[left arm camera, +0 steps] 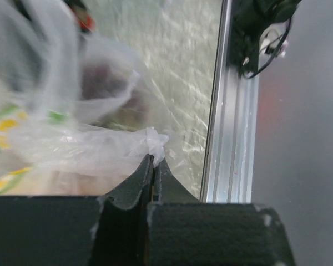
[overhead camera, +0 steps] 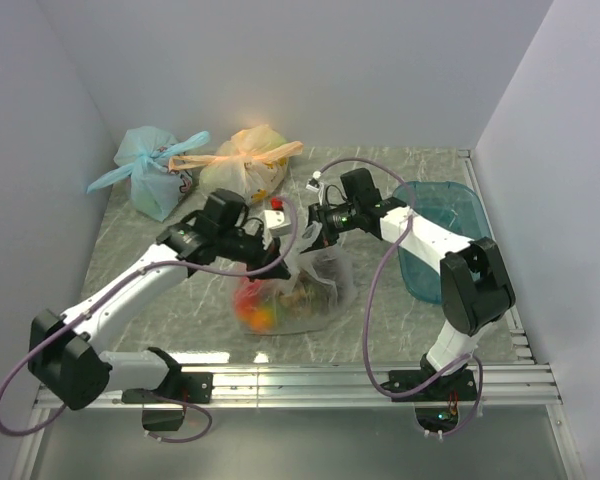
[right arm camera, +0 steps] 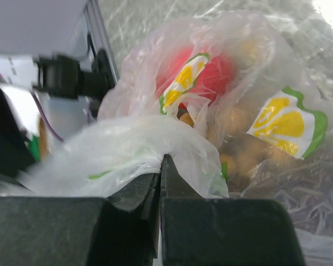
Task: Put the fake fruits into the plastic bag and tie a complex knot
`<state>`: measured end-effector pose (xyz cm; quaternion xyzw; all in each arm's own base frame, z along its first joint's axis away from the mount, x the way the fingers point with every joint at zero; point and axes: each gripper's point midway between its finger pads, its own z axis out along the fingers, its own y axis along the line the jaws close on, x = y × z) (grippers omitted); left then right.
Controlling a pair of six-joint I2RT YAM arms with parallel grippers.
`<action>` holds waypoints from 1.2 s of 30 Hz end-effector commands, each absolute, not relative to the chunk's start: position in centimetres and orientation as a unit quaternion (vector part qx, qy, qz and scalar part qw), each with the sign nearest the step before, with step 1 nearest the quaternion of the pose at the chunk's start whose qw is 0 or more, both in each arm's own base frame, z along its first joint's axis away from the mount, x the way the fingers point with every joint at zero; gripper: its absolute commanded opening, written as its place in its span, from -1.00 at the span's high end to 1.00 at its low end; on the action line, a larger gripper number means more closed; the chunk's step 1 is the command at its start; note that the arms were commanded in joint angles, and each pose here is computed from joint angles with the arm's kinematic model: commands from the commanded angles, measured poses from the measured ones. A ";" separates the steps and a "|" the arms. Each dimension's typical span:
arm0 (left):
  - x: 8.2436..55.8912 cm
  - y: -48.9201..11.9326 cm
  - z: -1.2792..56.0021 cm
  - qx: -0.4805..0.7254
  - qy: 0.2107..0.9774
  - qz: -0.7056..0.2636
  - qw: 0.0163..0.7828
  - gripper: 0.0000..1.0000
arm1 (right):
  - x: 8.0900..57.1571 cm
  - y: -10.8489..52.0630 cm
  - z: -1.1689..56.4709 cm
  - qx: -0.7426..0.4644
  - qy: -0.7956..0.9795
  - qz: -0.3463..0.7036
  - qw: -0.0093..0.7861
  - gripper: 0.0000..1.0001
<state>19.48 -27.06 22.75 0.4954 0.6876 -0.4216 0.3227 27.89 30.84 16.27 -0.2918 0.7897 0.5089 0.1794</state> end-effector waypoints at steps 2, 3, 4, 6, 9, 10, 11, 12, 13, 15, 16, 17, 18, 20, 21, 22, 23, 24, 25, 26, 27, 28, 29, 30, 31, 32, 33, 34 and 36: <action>19.3 -29.1 20.2 0.472 0.715 -0.422 0.298 0.99 | 31.7 30.7 19.7 -0.191 0.803 0.510 0.244 1.00; 19.5 -29.4 19.0 0.454 0.733 -0.418 0.287 0.99 | 31.8 30.8 19.8 -0.184 0.801 0.514 0.247 1.00; 19.7 -29.7 18.5 0.452 0.737 -0.412 0.287 0.99 | 31.7 30.7 20.2 -0.177 0.799 0.517 0.250 1.00; 19.8 -30.1 16.2 0.463 0.756 -0.370 0.278 0.99 | 31.6 30.7 20.5 -0.159 0.799 0.524 0.250 1.00; 21.9 -30.5 13.1 0.436 0.805 -0.281 0.289 0.99 | 31.2 30.7 20.9 -0.142 0.796 0.537 0.242 1.00; 22.5 -30.5 12.5 0.425 0.815 -0.268 0.288 0.99 | 30.9 30.6 21.3 -0.142 0.794 0.539 0.245 1.00; 23.3 -30.4 12.0 0.389 0.837 -0.256 0.288 0.99 | 30.7 30.5 21.5 -0.140 0.794 0.539 0.245 1.00; 24.4 -30.2 11.0 0.367 0.850 -0.236 0.294 0.99 | 30.3 30.3 21.1 -0.137 0.796 0.537 0.242 1.00; 25.9 -29.5 10.6 0.343 0.862 -0.200 0.315 0.99 | 30.0 30.1 21.6 -0.137 0.795 0.538 0.246 1.00; 27.6 -28.8 10.1 0.295 0.875 -0.177 0.340 0.99 | 29.1 29.7 21.5 -0.130 0.795 0.543 0.238 1.00; 28.5 -28.2 10.0 0.272 0.881 -0.160 0.353 0.99 | 28.8 29.6 21.4 -0.128 0.797 0.541 0.236 1.00; 29.1 -27.6 9.9 0.244 0.887 -0.162 0.356 0.99 | 28.4 29.4 20.8 -0.126 0.802 0.537 0.231 1.00; 29.4 -27.4 9.9 0.230 0.889 -0.165 0.359 0.99 | 28.2 29.2 20.9 -0.128 0.801 0.536 0.235 1.00; 30.1 -27.2 10.3 0.206 0.885 -0.191 0.371 0.99 | 27.4 29.0 20.2 -0.130 0.805 0.535 0.222 1.00; 29.9 -27.7 10.5 0.212 0.878 -0.210 0.373 0.99 | 27.1 29.2 20.2 -0.135 0.802 0.540 0.216 1.00; 30.3 -28.3 11.2 0.216 0.867 -0.223 0.390 0.99 | 26.2 29.3 20.3 -0.147 0.795 0.554 0.199 1.00; 29.9 -28.7 11.3 0.225 0.862 -0.239 0.387 0.99 | 25.9 29.9 20.1 -0.158 0.792 0.559 0.188 1.00; 29.9 -29.1 11.3 0.229 0.858 -0.246 0.388 0.99 | 25.6 30.2 20.2 -0.170 0.787 0.566 0.180 1.00; 29.7 -29.4 11.4 0.237 0.854 -0.255 0.386 0.99 | 25.1 30.5 20.4 -0.185 0.780 0.574 0.166 1.00; 29.4 -29.8 11.4 0.246 0.849 -0.268 0.382 0.99 | 24.6 30.5 20.9 -0.203 0.777 0.576 0.154 0.80; 29.3 -29.8 11.5 0.247 0.849 -0.270 0.382 0.99 | 24.5 30.3 21.0 -0.212 0.776 0.576 0.149 0.74; 29.1 -29.9 11.5 0.249 0.848 -0.274 0.380 0.99 | 24.7 29.8 21.1 -0.243 0.769 0.567 0.169 0.63; 29.3 -30.1 11.9 0.250 0.840 -0.280 0.391 0.99 | 24.5 29.2 21.3 -0.246 0.778 0.555 0.164 0.42; 28.9 -30.2 11.9 0.253 0.839 -0.287 0.387 0.99 | 24.9 28.3 21.9 -0.251 0.778 0.546 0.182 0.32; 28.8 -30.2 11.8 0.251 0.840 -0.289 0.385 0.99 | 25.1 27.6 22.2 -0.270 0.772 0.540 0.199 0.31; 28.6 -30.0 11.7 0.250 0.841 -0.290 0.383 0.99 | 25.0 26.9 22.6 -0.268 0.774 0.539 0.196 0.17; 28.3 -30.2 11.9 0.254 0.838 -0.298 0.380 0.99 | 25.6 25.8 23.4 -0.263 0.772 0.539 0.211 0.16; 28.1 -30.3 11.9 0.255 0.836 -0.302 0.380 0.99 | 25.8 25.2 23.7 -0.262 0.770 0.538 0.219 0.17; 27.8 -30.5 12.3 0.256 0.830 -0.316 0.382 0.99 | 27.3 23.9 23.9 -0.237 0.779 0.526 0.244 0.19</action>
